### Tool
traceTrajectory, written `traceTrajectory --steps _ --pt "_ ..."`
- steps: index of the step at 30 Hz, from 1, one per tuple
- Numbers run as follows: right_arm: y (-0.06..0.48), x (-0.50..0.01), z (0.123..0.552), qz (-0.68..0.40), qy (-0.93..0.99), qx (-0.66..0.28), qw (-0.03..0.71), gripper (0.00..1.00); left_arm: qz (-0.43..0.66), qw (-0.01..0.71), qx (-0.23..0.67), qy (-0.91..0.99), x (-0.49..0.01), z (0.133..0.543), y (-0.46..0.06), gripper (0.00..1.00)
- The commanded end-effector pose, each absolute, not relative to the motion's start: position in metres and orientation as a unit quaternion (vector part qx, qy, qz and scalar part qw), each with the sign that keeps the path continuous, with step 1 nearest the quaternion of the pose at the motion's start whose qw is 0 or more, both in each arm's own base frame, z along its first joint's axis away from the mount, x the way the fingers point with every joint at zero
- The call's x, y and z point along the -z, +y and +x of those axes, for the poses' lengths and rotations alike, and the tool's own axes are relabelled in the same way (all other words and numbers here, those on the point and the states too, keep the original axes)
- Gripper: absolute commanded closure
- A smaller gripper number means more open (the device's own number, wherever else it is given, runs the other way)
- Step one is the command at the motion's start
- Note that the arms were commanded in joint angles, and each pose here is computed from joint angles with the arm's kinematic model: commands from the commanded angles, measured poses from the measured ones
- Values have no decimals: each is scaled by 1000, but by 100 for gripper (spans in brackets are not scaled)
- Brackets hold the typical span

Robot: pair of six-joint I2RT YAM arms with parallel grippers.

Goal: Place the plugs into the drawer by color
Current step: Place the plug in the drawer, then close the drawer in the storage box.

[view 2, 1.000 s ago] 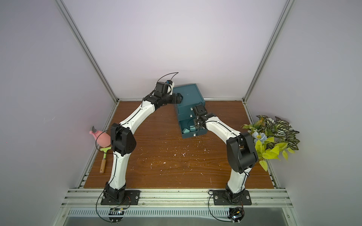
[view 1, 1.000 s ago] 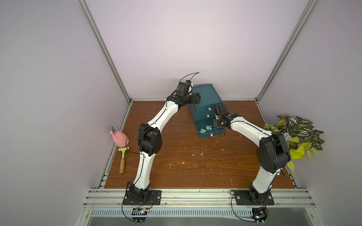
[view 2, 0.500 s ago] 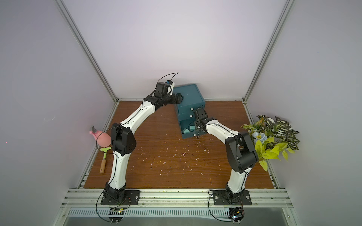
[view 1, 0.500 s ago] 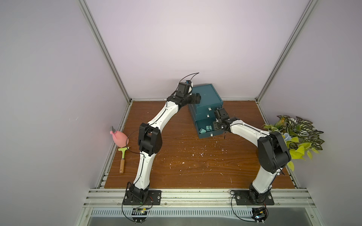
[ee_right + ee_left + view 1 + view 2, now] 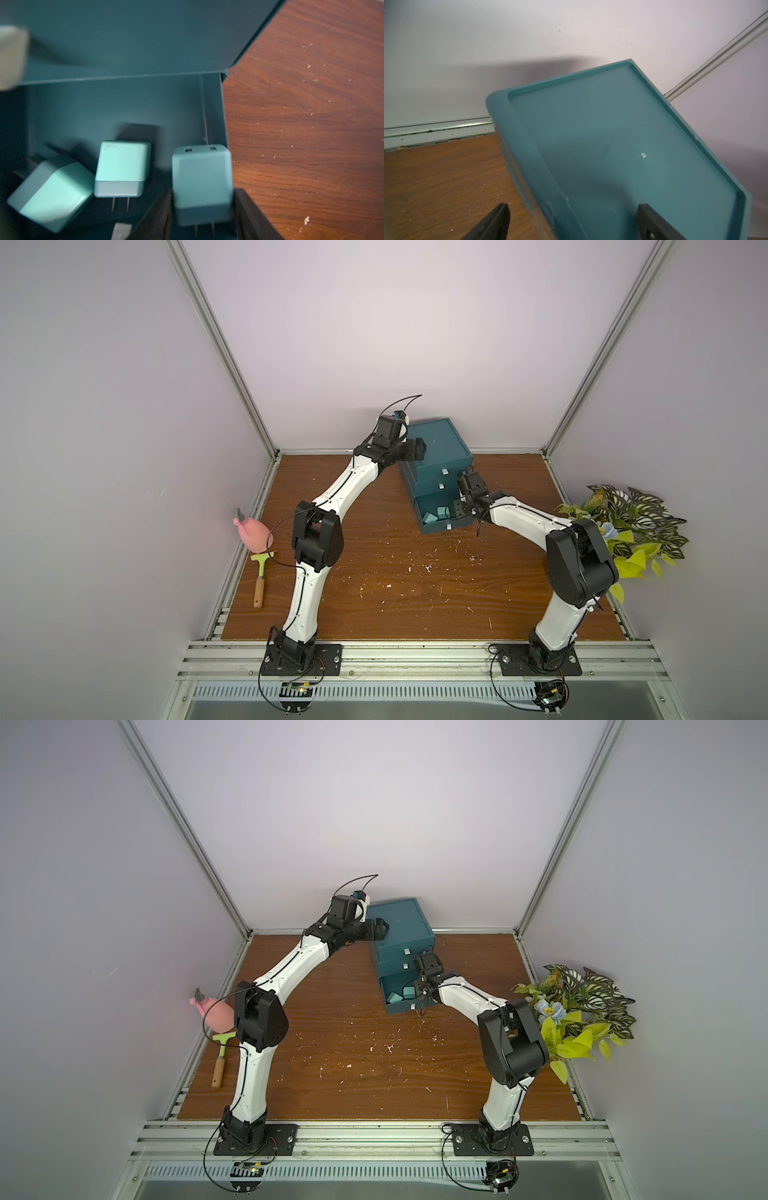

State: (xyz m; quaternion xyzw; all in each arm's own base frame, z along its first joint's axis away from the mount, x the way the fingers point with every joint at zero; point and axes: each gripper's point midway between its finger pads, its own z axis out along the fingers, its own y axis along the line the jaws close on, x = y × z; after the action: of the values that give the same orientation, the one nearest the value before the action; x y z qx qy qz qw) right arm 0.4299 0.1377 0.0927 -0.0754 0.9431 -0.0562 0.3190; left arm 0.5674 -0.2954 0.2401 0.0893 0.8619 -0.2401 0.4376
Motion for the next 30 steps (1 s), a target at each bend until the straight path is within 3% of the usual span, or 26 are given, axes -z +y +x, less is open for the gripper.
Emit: traceTrajectory --steps 1,7,11,22,30 --pt "138 -100 432 -67 942 32 327 43 87 408 218 882 -219 561 -283 10" --pt "141 -135 430 -58 930 -1 364 38 88 405 215 884 -217 558 -281 10" --pt "157 -161 415 -65 904 -77 415 39 88 403 216 885 -215 556 -280 10" --pt "196 -131 355 -81 862 -188 464 57 84 388 232 888 -206 555 -286 11" --pt "187 -104 346 -42 851 -204 482 82 85 384 233 889 -203 554 -286 11"
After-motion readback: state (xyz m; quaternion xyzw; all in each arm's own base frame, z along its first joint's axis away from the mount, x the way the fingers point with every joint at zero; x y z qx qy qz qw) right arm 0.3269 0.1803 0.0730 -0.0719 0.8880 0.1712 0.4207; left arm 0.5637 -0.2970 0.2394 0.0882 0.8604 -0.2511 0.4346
